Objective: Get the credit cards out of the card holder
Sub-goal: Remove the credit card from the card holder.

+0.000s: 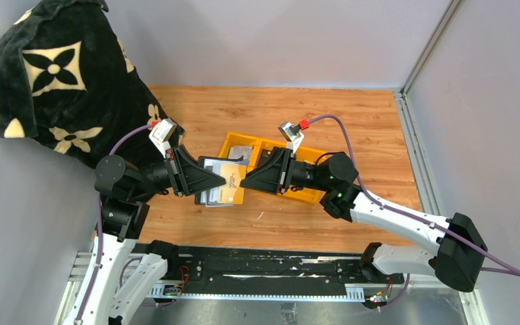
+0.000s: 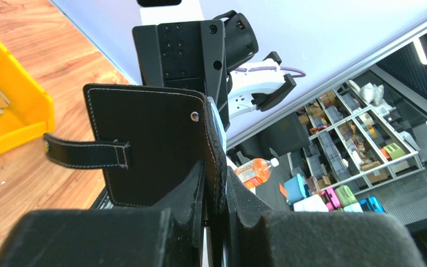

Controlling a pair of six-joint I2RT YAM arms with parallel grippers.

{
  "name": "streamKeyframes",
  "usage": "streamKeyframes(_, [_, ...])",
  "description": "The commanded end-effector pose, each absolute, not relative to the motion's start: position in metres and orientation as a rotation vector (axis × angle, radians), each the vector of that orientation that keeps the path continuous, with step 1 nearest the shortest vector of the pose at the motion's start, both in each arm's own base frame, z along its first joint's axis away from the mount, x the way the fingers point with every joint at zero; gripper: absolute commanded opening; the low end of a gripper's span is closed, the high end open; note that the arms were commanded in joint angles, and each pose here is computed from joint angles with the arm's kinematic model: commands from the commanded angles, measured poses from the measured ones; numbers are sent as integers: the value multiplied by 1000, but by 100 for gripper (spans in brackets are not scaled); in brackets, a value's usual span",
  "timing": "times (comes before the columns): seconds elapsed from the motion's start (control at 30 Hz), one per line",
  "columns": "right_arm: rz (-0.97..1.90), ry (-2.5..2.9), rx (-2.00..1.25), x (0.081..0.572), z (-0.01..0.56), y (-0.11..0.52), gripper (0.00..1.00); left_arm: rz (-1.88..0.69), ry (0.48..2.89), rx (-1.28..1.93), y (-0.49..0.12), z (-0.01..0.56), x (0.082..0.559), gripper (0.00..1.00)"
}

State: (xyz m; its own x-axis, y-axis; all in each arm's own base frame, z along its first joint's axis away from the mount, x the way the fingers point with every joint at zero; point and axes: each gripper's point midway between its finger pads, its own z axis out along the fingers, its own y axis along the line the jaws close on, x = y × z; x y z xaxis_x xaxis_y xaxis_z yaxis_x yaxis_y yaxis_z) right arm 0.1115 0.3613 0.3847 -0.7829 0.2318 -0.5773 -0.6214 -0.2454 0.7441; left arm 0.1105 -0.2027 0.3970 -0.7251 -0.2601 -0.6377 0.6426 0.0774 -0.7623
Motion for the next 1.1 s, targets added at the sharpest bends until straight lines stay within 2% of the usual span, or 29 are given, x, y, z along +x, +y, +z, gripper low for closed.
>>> streamKeyframes(0.0, [2059, 1408, -469, 116, 400, 361, 42, -1718, 1624, 466, -201, 415, 96, 10])
streamKeyframes(0.37, [2105, 1380, -528, 104, 411, 370, 44, -1652, 1665, 426, -200, 407, 107, 8])
streamKeyframes(0.53, [2100, 1388, -532, 103, 411, 371, 32, -1625, 1678, 416, -200, 405, 112, 8])
streamKeyframes(0.73, [2085, 1411, -526, 102, 404, 366, 2, -1604, 1687, 416, -200, 405, 115, 8])
streamKeyframes(1.07, [2051, 1424, -492, 103, 396, 353, 0, -1591, 1689, 416, -199, 406, 116, 8])
